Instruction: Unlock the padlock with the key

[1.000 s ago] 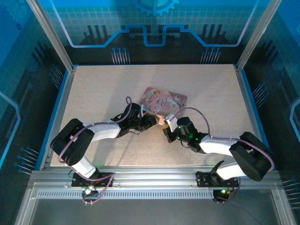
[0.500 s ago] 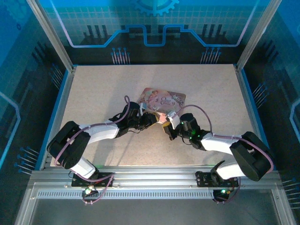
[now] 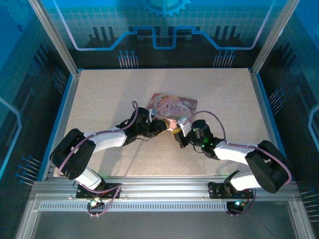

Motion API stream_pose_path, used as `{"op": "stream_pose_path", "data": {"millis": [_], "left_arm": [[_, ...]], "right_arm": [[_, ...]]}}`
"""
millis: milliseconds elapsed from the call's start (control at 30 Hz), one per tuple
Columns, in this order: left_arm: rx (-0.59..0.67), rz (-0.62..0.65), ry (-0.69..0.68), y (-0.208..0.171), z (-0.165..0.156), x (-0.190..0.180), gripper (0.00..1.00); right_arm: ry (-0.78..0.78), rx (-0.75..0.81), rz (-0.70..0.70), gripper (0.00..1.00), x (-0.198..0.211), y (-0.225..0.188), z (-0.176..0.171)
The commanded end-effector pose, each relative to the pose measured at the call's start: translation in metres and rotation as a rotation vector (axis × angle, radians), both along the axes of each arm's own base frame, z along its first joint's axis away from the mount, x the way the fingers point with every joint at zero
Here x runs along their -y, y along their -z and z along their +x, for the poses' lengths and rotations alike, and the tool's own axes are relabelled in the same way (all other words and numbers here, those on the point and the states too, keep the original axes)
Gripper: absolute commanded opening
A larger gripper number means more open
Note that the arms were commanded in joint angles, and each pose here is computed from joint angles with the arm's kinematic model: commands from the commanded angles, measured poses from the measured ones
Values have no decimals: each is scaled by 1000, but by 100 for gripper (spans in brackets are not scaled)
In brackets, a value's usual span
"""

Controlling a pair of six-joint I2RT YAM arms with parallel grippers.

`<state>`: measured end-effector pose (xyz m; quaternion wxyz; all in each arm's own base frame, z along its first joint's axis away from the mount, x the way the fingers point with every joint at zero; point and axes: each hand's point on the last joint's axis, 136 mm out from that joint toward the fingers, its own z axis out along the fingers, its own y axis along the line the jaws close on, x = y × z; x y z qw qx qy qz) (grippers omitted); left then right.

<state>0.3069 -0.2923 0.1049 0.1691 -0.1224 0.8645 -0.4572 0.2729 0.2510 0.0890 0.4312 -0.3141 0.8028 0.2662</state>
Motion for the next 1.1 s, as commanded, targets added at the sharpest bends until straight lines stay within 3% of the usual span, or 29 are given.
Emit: {"op": "stream_pose_path", "data": {"millis": [0, 1067], "left_arm": [[36, -81, 38, -34, 0, 14, 17], [18, -79, 54, -27, -3, 21, 17]], "right_arm": [[-3, 54, 38, 1, -9, -20, 7], [-11, 52, 49, 1, -21, -18, 16]]}}
